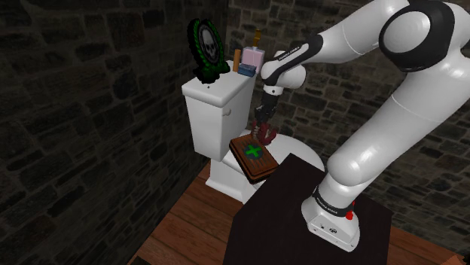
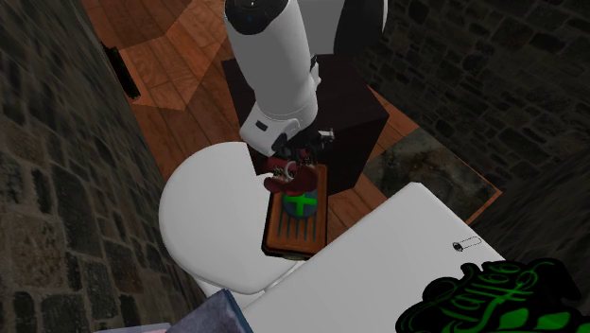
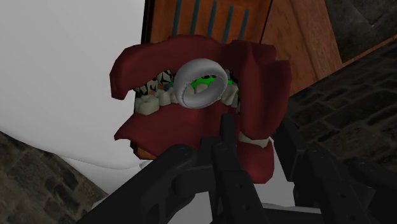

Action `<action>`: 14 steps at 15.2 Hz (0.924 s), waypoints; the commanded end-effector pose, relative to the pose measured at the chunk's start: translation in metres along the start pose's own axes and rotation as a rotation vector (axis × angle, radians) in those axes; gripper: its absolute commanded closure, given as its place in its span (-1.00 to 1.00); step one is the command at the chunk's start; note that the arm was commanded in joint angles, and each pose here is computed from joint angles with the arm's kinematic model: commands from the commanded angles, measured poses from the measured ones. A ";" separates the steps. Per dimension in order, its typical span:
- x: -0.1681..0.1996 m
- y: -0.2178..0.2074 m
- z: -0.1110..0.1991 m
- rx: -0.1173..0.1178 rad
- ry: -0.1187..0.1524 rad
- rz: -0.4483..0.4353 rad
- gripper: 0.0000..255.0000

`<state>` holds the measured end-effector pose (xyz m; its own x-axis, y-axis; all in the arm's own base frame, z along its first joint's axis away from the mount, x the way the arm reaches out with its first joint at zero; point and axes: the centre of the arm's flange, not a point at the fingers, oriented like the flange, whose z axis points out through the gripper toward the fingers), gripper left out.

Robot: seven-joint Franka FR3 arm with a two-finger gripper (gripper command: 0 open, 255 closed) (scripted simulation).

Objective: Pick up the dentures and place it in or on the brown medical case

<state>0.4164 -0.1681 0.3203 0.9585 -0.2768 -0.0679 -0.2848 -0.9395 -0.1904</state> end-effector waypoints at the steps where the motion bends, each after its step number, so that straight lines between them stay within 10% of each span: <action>1: 0.000 0.003 0.010 0.000 0.001 0.000 1.00; 14: 0.005 0.016 0.077 0.000 0.001 0.000 1.00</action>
<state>0.4161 -0.1684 0.2476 0.9592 -0.2754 -0.0647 -0.2827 -0.9400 -0.1909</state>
